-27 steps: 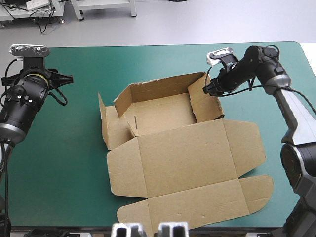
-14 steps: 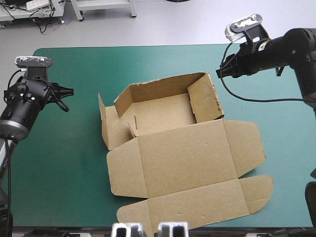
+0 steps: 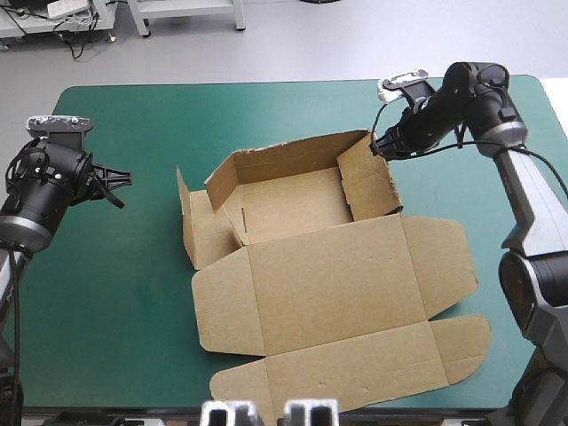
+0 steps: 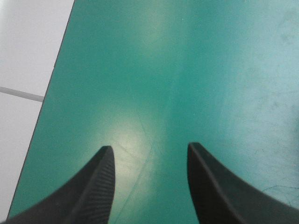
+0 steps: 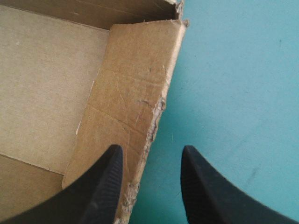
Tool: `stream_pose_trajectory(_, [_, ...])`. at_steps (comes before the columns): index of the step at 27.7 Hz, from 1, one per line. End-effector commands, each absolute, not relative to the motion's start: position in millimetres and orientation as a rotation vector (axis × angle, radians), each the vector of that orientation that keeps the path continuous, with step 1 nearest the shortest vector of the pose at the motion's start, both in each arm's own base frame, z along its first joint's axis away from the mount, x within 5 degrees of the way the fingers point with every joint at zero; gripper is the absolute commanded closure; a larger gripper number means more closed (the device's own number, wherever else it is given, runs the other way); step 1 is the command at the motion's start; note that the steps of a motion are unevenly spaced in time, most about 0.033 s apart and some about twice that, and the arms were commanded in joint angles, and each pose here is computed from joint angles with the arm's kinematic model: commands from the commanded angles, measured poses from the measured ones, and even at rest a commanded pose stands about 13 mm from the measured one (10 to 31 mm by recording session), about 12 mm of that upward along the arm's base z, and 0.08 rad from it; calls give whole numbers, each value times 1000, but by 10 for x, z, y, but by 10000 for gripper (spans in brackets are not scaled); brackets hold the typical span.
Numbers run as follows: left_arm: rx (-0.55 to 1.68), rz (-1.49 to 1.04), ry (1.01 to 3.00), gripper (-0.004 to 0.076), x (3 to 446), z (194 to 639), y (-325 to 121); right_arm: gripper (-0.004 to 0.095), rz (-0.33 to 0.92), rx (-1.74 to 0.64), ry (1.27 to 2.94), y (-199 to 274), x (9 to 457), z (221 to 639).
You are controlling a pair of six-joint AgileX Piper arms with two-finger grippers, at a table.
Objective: Fold the box
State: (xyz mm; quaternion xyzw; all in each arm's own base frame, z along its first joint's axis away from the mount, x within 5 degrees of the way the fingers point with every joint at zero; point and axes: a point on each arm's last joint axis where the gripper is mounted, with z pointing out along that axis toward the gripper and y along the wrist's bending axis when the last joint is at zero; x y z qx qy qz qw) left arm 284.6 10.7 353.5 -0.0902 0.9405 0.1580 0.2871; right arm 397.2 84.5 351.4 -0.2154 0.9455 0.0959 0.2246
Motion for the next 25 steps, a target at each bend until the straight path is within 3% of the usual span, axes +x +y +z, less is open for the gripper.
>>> stream_pose_trajectory(1, [-235, 419, 2430, 379, 2801, 3734, 121, 522, 298, -583, 2578, 840, 3932, 3643])
stream_pose_trajectory(4, [-233, 416, 2426, 379, 2804, 3736, 120, 523, 324, -578, 2614, 865, 4017, 3495])
stream_pose_trajectory(11, [-238, 402, 2430, 379, 2803, 3732, 112, 537, 525, -547, 2670, 995, 4131, 3199])
stream_pose_trajectory(14, [-246, 371, 2436, 379, 2804, 3724, 94, 697, 460, -559, 2718, 955, 4145, 3066])
stream_pose_trajectory(16, [-244, 354, 2430, 379, 2817, 3723, 83, 913, 444, -562, 2744, 941, 4133, 3000])
stream_pose_trajectory(17, [-243, 349, 2426, 379, 2821, 3724, 80, 924, 449, -561, 2748, 942, 4123, 2992])
stream_pose_trajectory(21, [-235, 346, 2426, 379, 2865, 3693, 73, 932, 507, -575, 2681, 973, 4049, 3168])
stream_pose_trajectory(25, [-211, 347, 2397, 379, 2950, 3665, 65, 932, 473, -555, 2520, 910, 3892, 3674])
